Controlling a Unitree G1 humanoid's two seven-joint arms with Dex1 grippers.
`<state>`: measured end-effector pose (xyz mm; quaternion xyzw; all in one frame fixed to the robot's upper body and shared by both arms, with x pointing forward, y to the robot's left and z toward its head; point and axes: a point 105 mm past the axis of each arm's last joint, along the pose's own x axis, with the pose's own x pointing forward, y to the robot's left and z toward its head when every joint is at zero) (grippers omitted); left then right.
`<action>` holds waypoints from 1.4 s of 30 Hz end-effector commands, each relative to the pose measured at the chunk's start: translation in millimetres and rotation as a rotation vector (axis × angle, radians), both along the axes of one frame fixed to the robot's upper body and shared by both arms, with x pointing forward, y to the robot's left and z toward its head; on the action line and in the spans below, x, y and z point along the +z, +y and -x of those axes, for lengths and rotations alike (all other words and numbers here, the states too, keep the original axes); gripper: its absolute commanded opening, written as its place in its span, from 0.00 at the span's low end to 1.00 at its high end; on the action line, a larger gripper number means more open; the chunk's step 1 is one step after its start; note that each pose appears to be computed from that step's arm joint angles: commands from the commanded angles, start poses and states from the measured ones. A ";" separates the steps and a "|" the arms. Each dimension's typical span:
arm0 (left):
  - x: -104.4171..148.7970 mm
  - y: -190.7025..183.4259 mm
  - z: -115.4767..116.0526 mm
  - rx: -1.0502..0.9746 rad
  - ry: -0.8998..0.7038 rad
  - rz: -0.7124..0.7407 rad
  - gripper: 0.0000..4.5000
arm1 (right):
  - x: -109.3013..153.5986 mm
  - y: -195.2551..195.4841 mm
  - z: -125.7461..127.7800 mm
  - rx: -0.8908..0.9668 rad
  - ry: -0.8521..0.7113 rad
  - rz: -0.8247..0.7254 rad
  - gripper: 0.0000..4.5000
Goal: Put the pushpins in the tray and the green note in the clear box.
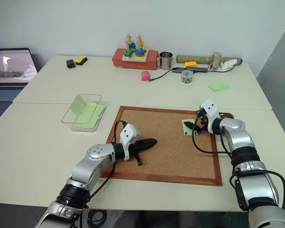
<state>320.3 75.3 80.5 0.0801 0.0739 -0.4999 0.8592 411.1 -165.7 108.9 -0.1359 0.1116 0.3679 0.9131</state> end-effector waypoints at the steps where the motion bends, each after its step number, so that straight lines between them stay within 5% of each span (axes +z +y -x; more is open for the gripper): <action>1: 2.5 0.2 2.8 0.004 -0.016 0.001 0.00 | 19.8 2.6 -5.4 0.020 -0.080 -0.006 0.76; 17: 1.8 -0.7 2.6 0.008 -0.010 -0.004 0.00 | 14.8 5.9 -0.1 0.064 -0.102 0.014 0.01; 42: -24.2 -1.8 -0.9 0.060 0.048 -0.112 0.00 | 34.1 7.7 7.1 0.084 -0.118 -0.083 0.00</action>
